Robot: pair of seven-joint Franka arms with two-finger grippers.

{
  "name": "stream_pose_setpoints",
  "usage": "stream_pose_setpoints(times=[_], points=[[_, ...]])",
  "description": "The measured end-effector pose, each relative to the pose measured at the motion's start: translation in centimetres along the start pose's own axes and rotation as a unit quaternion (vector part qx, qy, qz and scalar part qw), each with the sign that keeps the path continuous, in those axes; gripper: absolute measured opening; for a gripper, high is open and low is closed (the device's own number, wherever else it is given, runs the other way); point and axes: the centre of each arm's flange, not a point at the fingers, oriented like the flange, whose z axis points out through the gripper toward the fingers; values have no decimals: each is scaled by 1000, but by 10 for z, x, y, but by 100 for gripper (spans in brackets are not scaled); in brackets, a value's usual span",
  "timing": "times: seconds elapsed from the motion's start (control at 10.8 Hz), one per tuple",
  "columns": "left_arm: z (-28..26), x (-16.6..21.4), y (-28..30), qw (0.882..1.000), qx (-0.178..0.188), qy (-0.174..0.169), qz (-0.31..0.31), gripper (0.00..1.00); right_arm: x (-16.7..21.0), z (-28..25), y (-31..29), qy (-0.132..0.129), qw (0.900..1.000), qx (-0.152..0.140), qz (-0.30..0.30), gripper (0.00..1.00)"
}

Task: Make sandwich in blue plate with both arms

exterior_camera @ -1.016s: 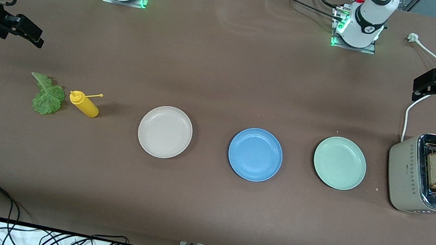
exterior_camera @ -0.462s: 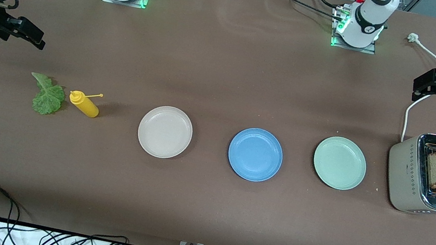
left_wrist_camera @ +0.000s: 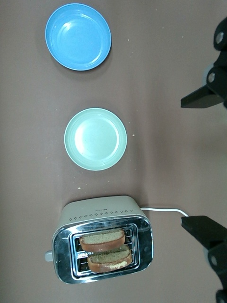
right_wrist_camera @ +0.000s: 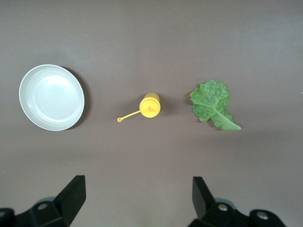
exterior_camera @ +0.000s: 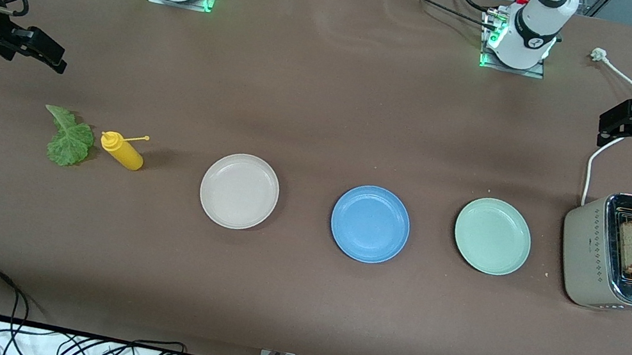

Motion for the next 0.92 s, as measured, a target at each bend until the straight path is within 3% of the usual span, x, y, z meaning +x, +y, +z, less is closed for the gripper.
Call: stream_pose_setpoints(times=[0.92], points=[[0, 0, 0, 1000, 0, 0, 0, 100, 1, 0, 3, 5, 1000, -15, -11, 100]])
